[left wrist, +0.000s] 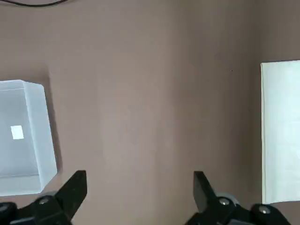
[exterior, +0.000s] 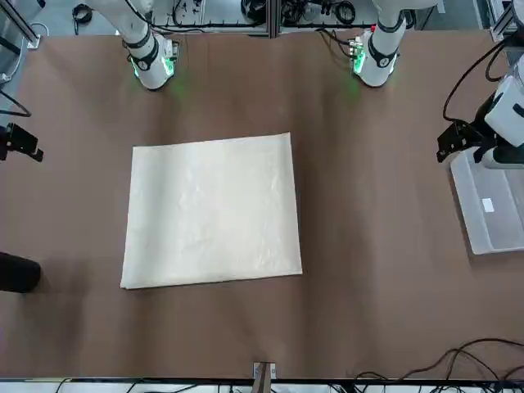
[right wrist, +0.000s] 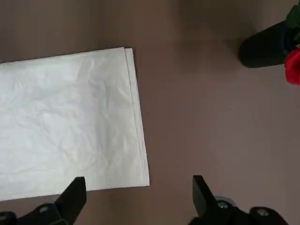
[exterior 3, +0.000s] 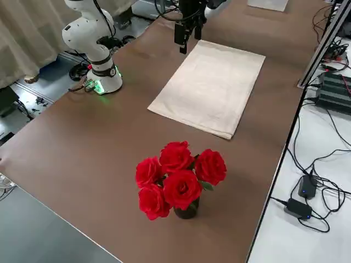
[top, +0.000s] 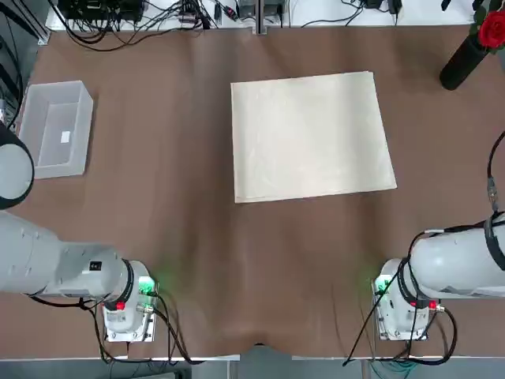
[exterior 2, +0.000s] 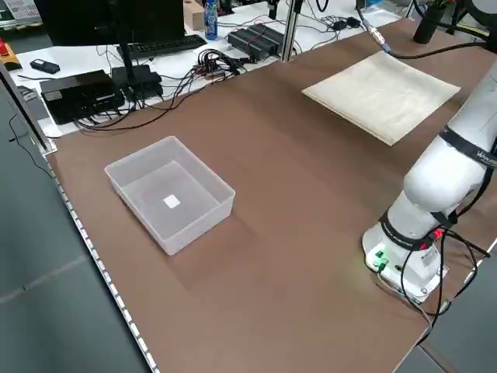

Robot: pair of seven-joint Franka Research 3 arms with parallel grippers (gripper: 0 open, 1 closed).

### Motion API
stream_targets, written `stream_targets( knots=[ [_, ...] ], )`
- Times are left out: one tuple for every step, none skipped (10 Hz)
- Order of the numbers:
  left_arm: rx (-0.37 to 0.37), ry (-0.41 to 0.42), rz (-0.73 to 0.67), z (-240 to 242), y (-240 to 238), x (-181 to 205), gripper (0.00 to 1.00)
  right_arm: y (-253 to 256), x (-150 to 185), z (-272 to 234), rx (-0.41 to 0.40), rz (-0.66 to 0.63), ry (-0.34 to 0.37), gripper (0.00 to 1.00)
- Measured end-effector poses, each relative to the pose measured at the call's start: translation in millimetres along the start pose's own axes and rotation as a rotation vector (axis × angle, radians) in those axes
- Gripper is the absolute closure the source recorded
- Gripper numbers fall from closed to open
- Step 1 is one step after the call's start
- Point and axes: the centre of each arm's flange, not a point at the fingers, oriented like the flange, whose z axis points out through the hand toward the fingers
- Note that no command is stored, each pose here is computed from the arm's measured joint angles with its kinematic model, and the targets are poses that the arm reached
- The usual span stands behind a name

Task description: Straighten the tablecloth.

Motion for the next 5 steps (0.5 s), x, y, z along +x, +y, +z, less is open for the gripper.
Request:
stream_targets(
  knots=[
    [0.0,0.001,0.0,-0.2,0.0,0.0,0.0,-1.1,0.1,0.0,0.0,0.005,0.0,0.0],
    [0.0,0.005,0.0,-2.3,0.0,0.4,0.0,-1.9,0.1,0.0,0.0,0.012,0.0,0.0],
    [-0.001,0.014,0.0,-6.4,0.0,0.9,0.0,-2.6,0.2,0.0,0.0,0.018,0.0,0.0],
    [-0.001,0.019,0.0,-8.7,0.0,1.2,0.0,-3.2,0.2,0.1,0.0,0.018,-0.001,0.0],
    [-0.001,0.021,0.0,-9.6,0.0,1.3,0.0,-3.6,0.2,0.1,0.0,0.018,-0.001,0.0]
  ],
)
